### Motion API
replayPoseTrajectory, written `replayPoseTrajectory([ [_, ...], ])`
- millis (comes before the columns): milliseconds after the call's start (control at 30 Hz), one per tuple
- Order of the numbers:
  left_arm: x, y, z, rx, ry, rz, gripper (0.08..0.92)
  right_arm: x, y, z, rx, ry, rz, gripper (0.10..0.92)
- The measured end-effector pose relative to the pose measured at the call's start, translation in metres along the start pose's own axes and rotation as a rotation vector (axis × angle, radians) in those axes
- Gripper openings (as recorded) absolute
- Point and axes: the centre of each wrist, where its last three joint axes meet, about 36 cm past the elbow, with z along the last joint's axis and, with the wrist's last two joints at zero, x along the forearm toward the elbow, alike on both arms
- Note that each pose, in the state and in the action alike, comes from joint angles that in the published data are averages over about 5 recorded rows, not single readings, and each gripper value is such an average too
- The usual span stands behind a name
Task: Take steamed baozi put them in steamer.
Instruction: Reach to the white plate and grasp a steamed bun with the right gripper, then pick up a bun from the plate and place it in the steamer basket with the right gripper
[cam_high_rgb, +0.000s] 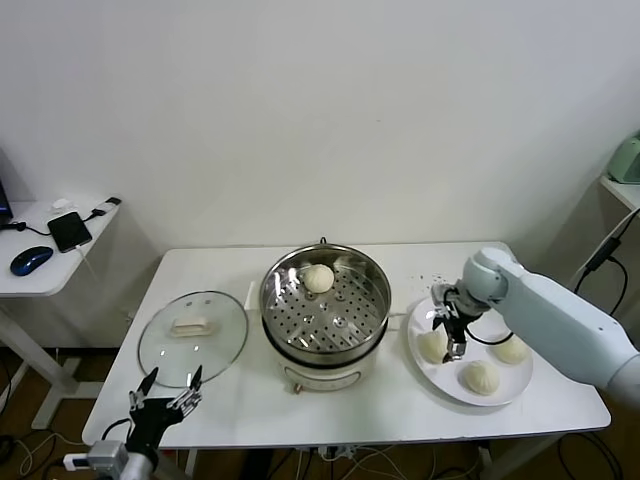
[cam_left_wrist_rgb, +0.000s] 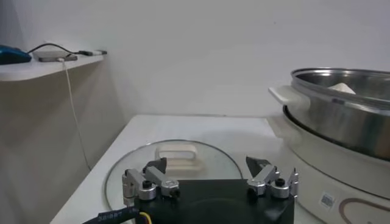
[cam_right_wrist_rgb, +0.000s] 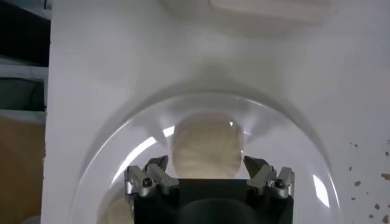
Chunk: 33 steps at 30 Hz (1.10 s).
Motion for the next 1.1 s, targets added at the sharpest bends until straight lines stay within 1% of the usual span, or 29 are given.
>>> replayPoseTrajectory([
  [167,0.0,0.0,0.001,0.0,0.001,0.0,0.823,-0.002,0.0,0.0,-0.002,0.002,0.001,0.823],
  [267,0.0,0.0,0.001,0.0,0.002,0.0,0.823,-0.002,-0.001,0.002,-0.006,0.003,0.001,0.793],
  [533,-0.001,0.0,0.002,0.001,0.004,-0.001,0.823,0.005,-0.003,0.004,-0.014,-0.005,0.015,0.575],
  [633,-0.001,-0.001,0.002,0.0,0.004,0.0,0.823,0.012,-0.004,0.006,-0.019,-0.008,0.023,0.529],
  [867,-0.002,-0.005,0.002,-0.005,0.0,0.005,0.823,0.043,-0.007,0.013,-0.035,-0.013,0.043,0.518],
  [1100,-0.005,-0.01,-0.004,-0.006,-0.022,0.015,0.823,0.104,-0.012,0.011,-0.043,-0.033,0.074,0.518],
])
